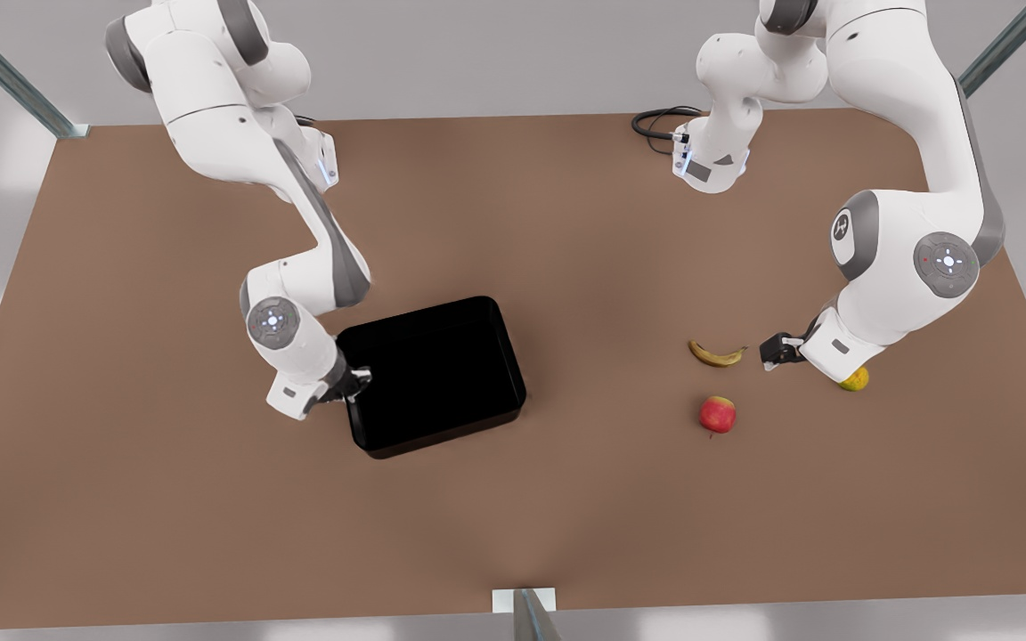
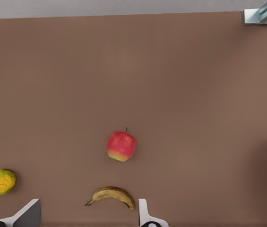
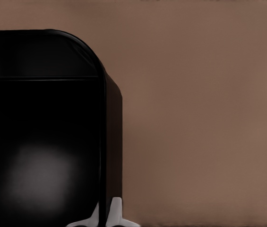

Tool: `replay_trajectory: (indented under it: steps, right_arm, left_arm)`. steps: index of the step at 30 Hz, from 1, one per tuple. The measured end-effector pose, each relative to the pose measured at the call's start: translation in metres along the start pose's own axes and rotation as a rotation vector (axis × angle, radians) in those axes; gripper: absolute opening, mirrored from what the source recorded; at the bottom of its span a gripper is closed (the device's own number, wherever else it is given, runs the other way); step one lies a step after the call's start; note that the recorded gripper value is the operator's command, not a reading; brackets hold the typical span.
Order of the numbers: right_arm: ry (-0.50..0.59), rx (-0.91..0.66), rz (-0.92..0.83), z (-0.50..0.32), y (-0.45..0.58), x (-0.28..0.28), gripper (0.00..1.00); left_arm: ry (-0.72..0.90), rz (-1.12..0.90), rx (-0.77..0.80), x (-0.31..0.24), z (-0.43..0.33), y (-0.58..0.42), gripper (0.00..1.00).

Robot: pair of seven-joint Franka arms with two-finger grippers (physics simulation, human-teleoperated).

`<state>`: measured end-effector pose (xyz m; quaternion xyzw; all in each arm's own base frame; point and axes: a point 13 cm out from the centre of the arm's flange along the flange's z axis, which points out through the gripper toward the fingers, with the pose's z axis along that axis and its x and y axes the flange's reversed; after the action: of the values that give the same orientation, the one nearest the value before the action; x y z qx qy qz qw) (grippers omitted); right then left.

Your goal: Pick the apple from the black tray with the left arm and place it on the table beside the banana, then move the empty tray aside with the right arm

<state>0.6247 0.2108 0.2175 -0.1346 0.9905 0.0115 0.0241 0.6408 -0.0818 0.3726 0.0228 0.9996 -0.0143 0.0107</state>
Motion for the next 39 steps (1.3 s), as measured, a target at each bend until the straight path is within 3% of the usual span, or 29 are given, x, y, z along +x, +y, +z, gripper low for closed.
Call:
replay_trajectory:
  steps: [9,19,31,33,35,36,37,39]
  right_arm:
    - [0.111,0.014,0.175,-0.066,-0.155,0.053,0.08]
    - [0.165,0.038,0.188,-0.087,-0.288,0.092,0.05]
    - [0.275,-0.009,0.110,0.003,-0.340,0.108,0.02]
    - [0.278,-0.009,0.098,0.012,-0.347,0.109,0.05]
    - [0.276,-0.006,0.079,0.016,-0.350,0.108,0.32]
    - [0.274,-0.004,0.070,0.017,-0.351,0.107,0.79]
    - [0.268,-0.007,0.065,0.018,-0.350,0.105,0.97]
    - [0.247,-0.003,0.055,0.013,-0.351,0.099,1.00]
  left_arm:
    - [0.000,-0.007,0.000,0.000,0.000,0.000,1.00]
    - [-0.009,0.003,-0.018,-0.005,0.000,0.000,1.00]
    - [-0.017,0.017,-0.036,-0.008,-0.001,0.005,1.00]
    - [-0.017,0.018,-0.037,-0.008,-0.001,0.005,1.00]
    - [-0.017,0.019,-0.038,-0.008,-0.001,0.006,1.00]
    - [-0.018,0.020,-0.038,-0.008,-0.001,0.006,1.00]
    - [-0.018,0.020,-0.038,-0.008,-0.001,0.006,1.00]
    - [-0.018,0.021,-0.039,-0.008,-0.001,0.006,1.00]
